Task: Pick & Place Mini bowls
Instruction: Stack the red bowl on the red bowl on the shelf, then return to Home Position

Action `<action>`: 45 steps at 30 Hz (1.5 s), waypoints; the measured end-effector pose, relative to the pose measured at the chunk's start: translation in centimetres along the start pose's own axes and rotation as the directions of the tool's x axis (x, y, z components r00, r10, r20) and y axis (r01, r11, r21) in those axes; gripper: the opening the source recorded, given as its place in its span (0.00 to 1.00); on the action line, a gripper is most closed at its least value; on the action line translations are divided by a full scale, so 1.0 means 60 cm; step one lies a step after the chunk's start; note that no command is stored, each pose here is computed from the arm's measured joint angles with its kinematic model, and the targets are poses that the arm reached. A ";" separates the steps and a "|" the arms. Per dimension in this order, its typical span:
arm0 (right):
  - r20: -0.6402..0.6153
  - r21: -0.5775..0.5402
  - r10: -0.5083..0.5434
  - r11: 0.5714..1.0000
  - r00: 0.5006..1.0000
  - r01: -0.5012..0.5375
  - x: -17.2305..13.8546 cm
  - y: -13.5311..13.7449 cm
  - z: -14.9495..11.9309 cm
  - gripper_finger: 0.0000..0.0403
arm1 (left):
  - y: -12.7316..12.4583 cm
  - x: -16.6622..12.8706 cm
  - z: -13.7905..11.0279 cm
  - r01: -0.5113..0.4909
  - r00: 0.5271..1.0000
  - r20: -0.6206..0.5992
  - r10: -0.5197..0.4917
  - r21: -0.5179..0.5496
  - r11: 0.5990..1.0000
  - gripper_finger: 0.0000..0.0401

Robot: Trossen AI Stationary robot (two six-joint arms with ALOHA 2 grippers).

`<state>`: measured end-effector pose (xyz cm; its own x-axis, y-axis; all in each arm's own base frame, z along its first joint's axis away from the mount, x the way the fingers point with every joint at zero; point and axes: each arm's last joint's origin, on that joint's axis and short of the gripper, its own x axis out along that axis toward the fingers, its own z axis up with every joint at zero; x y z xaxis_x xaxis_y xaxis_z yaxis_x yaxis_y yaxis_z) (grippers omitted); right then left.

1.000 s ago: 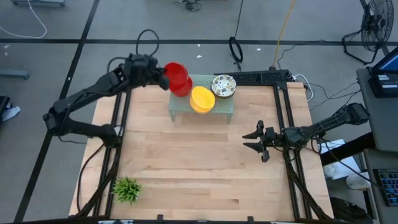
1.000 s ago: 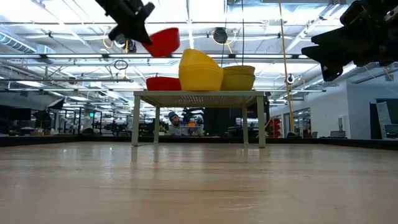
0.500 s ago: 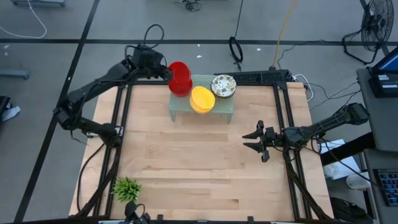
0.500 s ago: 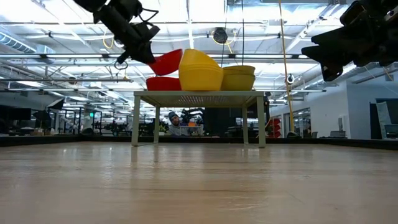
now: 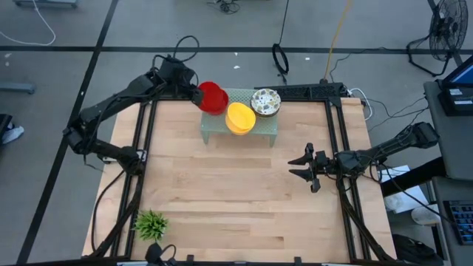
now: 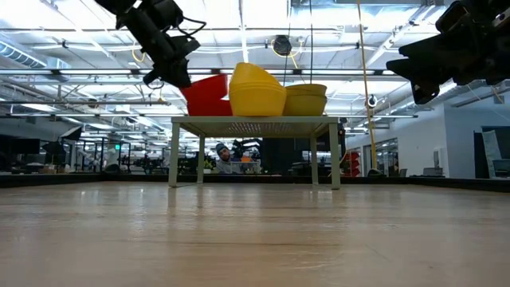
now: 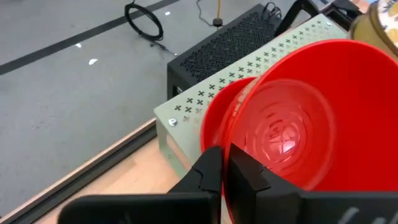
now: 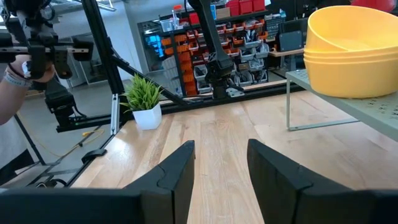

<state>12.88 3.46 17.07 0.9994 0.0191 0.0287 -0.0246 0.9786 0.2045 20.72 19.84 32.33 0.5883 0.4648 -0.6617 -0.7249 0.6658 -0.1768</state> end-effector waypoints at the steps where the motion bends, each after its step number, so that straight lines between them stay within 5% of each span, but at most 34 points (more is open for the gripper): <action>1: 0.000 0.000 0.000 1.000 1.000 0.000 0.000 0.000 0.000 0.33 | -0.001 0.000 0.000 0.002 1.000 0.002 -0.002 0.002 1.000 0.03; 29: 0.000 0.000 0.000 1.000 1.000 0.000 0.000 0.000 0.000 0.33 | -0.020 0.001 -0.002 -0.010 1.000 0.010 0.009 0.076 0.997 0.12; 35: 0.000 0.000 0.000 1.000 1.000 0.000 0.000 0.000 0.000 0.33 | -0.026 0.001 0.002 -0.074 0.996 0.057 0.070 0.085 0.994 0.22; 45: 0.000 0.000 0.000 1.000 1.000 0.000 0.000 0.000 0.000 0.33 | -0.033 -0.016 0.037 -0.057 0.959 0.282 0.026 0.101 0.993 0.43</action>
<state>12.89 3.47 17.06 0.9994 0.0191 0.0284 -0.0245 0.9785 0.2046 22.40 19.36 34.92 0.6461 0.6279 -0.4339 -0.7173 0.6938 -0.0641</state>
